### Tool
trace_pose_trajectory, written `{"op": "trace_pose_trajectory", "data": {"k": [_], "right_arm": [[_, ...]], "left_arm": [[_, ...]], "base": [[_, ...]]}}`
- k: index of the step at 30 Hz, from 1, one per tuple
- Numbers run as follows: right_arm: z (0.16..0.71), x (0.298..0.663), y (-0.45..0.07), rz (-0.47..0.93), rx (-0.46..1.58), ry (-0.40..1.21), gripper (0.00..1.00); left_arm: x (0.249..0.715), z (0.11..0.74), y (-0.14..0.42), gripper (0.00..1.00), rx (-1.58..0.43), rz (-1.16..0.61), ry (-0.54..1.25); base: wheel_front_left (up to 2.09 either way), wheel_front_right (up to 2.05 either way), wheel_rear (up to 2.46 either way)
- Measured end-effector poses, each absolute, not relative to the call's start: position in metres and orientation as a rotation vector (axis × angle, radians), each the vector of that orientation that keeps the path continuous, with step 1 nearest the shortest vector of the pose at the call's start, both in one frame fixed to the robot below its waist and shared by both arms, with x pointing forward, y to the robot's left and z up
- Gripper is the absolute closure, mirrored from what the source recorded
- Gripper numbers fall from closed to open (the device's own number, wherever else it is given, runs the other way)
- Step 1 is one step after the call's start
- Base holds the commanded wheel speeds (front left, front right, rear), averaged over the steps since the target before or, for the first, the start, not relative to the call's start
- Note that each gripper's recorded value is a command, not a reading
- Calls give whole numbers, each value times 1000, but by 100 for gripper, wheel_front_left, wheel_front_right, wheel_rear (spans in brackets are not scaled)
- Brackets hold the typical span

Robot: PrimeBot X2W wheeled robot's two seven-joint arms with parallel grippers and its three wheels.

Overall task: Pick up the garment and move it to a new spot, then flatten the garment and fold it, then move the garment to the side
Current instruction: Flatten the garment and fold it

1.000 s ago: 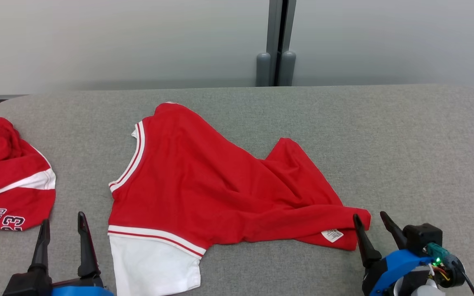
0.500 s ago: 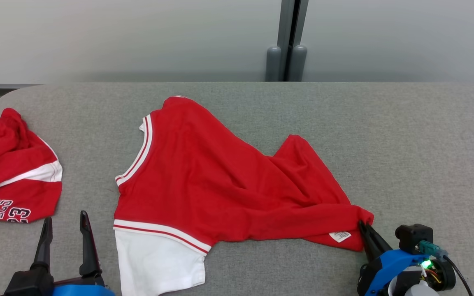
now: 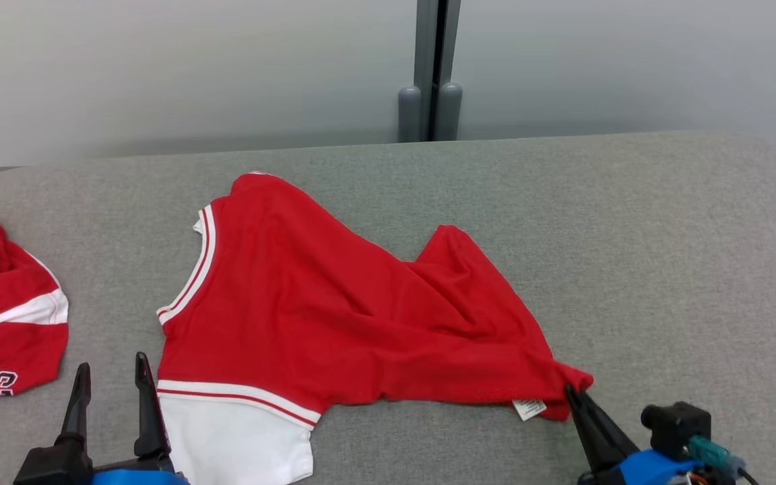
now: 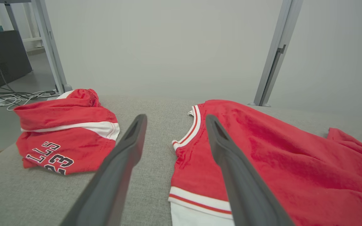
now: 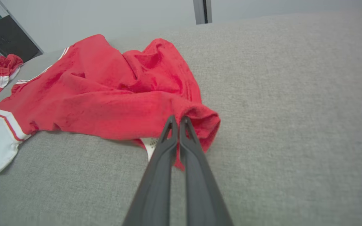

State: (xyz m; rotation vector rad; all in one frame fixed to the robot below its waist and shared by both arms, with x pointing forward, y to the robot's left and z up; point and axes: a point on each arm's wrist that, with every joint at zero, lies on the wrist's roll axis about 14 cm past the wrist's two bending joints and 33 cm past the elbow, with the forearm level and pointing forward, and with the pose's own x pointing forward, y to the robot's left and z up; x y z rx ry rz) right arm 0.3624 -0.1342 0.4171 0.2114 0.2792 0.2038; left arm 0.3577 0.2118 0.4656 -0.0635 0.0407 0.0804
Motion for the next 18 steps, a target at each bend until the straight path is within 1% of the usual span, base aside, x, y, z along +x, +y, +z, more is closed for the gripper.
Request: {"op": "trace_pose_trajectory", "data": {"k": [6,10,11,12,18], "right_arm": [[407,314,-125,224,272,399,100],[379,272,-113,254,311,595,100],[376,265,-115,252,309,618,70],[378,266,-119,244,306,609,0],[403,284,-133,238,280,521,0]], "left_arm": [[365,463,201,0,-66,52,49],[368,460,195,0,-68,33,56],[369,460,194,0,-68,30,58],[370,459,193,0,-68,28,60],[372,459,191,0,-69,23,58]], "base": [[0,0,0],[0,0,0],[0,0,0],[0,0,0],[0,0,0]]}}
